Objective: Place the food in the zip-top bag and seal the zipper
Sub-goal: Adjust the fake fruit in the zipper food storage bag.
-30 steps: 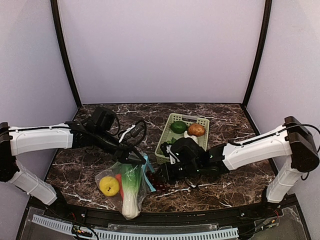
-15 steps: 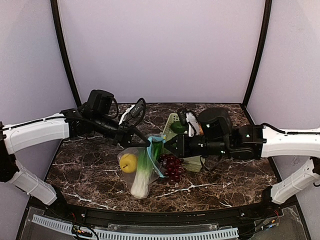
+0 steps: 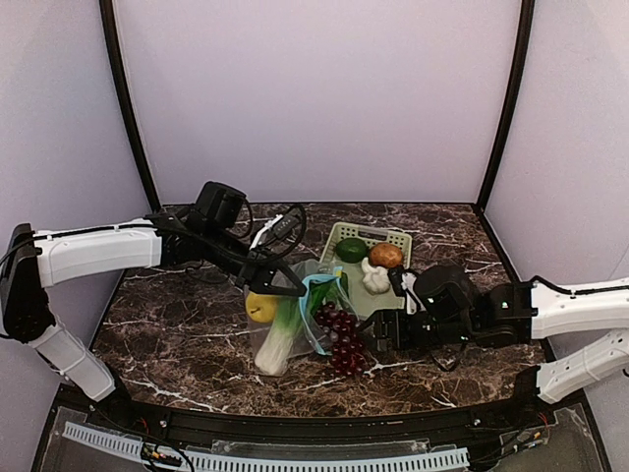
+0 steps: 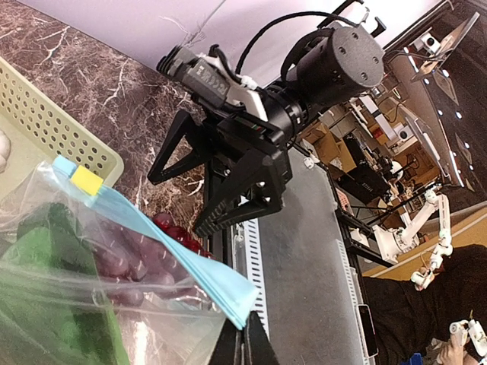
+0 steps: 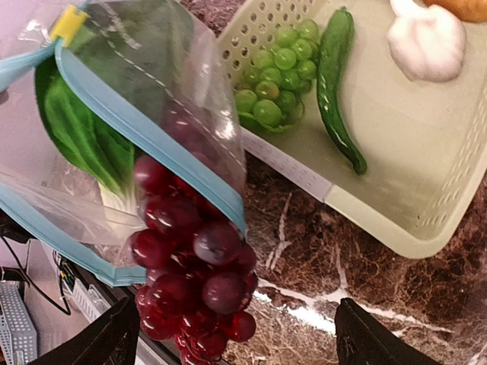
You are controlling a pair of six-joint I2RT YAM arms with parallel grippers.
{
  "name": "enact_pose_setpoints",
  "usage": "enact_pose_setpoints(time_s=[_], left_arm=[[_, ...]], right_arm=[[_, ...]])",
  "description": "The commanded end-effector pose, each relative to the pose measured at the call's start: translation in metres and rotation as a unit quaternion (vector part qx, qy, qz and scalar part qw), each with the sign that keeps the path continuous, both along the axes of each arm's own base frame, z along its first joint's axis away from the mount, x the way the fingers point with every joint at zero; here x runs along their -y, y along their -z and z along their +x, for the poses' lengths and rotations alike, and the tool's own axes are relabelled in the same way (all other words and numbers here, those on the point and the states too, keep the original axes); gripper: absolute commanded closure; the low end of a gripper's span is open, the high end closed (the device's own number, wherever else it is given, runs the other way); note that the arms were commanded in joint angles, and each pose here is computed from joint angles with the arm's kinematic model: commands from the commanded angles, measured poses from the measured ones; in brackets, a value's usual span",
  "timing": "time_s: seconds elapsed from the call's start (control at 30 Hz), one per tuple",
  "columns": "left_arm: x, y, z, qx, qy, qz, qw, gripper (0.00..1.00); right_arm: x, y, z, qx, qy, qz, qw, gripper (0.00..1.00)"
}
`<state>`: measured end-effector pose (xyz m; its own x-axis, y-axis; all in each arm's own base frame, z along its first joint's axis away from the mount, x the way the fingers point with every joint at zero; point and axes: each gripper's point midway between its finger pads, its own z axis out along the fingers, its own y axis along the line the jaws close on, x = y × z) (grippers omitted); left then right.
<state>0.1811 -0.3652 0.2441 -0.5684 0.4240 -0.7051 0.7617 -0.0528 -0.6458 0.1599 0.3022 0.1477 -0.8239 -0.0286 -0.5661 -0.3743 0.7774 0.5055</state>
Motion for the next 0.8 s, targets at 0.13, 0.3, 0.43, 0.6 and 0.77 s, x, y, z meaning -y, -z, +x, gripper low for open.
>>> enact_pose_setpoints(time_s=[0.13, 0.3, 0.43, 0.6, 0.77], left_arm=[[-0.004, -0.004, -0.01, 0.004, 0.02, -0.018, 1.0, 0.99], [-0.003, -0.004, -0.01, 0.004, 0.019, -0.018, 1.0, 0.99], [-0.003, -0.005, -0.01, 0.005, 0.019, -0.02, 1.0, 0.99], [-0.003, -0.004, -0.01, 0.005, 0.019, -0.021, 1.0, 0.99], [-0.003, -0.005, -0.009, 0.006, 0.016, -0.021, 1.0, 0.99]], right_arm=[[0.006, 0.013, 0.011, -0.015, 0.039, 0.042, 0.998, 0.27], [-0.021, 0.002, 0.002, -0.004, -0.025, 0.101, 0.995, 0.14], [-0.037, 0.0, 0.002, 0.011, -0.053, 0.096, 0.994, 0.11], [-0.057, 0.008, 0.0, 0.019, -0.081, 0.069, 0.994, 0.1], [-0.065, 0.021, -0.002, 0.012, -0.08, 0.038, 0.996, 0.31]])
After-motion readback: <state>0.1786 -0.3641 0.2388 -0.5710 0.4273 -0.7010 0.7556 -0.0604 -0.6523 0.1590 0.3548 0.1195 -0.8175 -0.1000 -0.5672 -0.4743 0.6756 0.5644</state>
